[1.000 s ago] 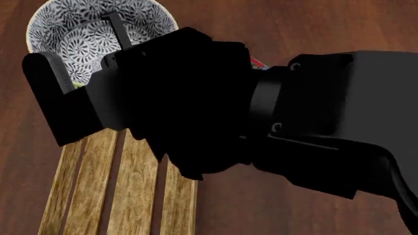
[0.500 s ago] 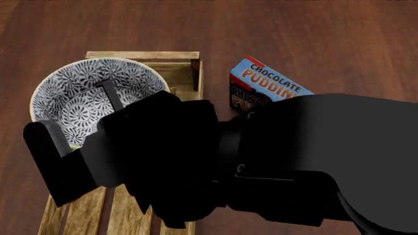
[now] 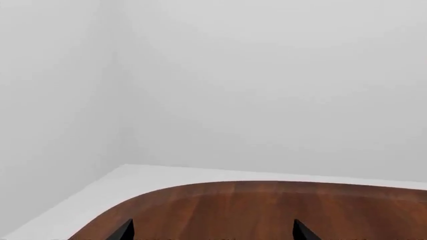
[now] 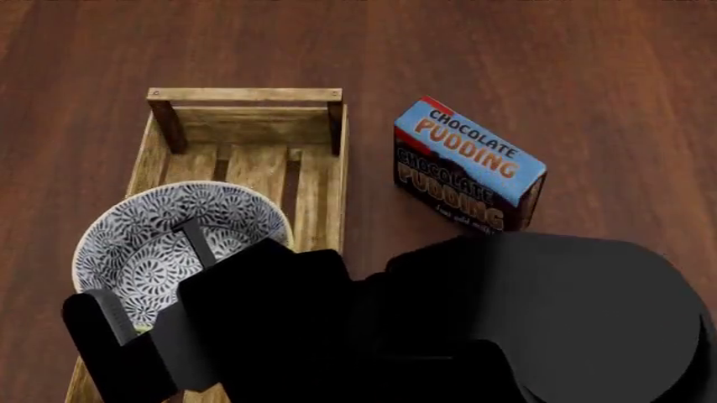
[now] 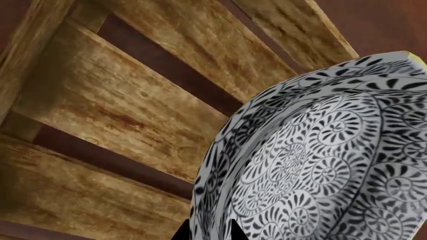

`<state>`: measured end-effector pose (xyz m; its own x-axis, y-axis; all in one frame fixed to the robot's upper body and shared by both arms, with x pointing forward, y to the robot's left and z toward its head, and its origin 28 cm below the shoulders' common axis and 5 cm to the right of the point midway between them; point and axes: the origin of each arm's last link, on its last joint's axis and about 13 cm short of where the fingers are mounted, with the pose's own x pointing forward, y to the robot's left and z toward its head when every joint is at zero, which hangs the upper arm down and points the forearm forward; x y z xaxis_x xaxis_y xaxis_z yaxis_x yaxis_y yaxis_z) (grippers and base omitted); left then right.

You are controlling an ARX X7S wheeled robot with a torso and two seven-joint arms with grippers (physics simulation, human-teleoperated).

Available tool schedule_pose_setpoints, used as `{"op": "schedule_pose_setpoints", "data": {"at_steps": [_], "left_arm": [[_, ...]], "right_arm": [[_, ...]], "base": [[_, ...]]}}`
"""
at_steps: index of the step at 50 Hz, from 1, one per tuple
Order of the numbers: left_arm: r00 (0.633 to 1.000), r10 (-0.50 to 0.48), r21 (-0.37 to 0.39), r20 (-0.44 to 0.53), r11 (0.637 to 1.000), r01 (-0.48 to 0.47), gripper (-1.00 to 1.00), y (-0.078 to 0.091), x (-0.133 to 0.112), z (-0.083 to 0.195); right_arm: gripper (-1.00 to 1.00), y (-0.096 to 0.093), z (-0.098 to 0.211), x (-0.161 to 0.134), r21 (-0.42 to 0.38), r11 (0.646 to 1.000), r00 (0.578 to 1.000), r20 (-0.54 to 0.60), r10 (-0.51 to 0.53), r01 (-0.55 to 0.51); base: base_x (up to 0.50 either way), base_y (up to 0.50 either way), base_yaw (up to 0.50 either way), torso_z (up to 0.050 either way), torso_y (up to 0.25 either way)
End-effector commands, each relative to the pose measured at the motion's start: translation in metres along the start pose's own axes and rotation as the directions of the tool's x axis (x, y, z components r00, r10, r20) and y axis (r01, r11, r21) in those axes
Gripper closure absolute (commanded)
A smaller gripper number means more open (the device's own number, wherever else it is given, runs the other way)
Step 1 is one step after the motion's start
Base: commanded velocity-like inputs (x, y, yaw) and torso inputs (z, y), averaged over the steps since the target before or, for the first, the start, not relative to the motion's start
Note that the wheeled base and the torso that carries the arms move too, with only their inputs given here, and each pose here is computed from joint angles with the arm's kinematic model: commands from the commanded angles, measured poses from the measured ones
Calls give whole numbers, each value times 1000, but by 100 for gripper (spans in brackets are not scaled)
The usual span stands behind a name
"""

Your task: Stack the left bowl on the right bowl and place them in the tray.

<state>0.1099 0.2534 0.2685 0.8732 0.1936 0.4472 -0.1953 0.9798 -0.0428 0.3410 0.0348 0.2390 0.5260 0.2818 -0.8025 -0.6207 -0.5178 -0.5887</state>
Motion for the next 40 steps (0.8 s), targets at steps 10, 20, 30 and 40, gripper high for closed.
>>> {"op": "schedule_pose_setpoints", "data": {"at_steps": [10, 20, 30, 40], "left_arm": [[1000, 8, 6, -5, 1000, -8, -100, 3, -2, 1], [1000, 9, 5, -10, 1000, -9, -100, 3, -3, -1], [1000, 9, 4, -10, 1000, -9, -100, 3, -3, -1], [1000, 7, 2, -9, 1000, -7, -100, 1, -2, -2]], "right_arm": [[100, 18, 5, 27, -55, 996, 998, -9, 67, -68], [100, 29, 4, 35, -48, 993, 994, -1, 105, -105], [-100, 29, 5, 29, -45, 993, 994, 1, 110, -110], [-100, 24, 7, 18, -42, 995, 996, 1, 92, -92]], "base": [[1, 0, 0, 0, 0], [5, 3, 4, 0, -5], [2, 2, 3, -3, -6], [-1, 0, 0, 0, -2]]}}
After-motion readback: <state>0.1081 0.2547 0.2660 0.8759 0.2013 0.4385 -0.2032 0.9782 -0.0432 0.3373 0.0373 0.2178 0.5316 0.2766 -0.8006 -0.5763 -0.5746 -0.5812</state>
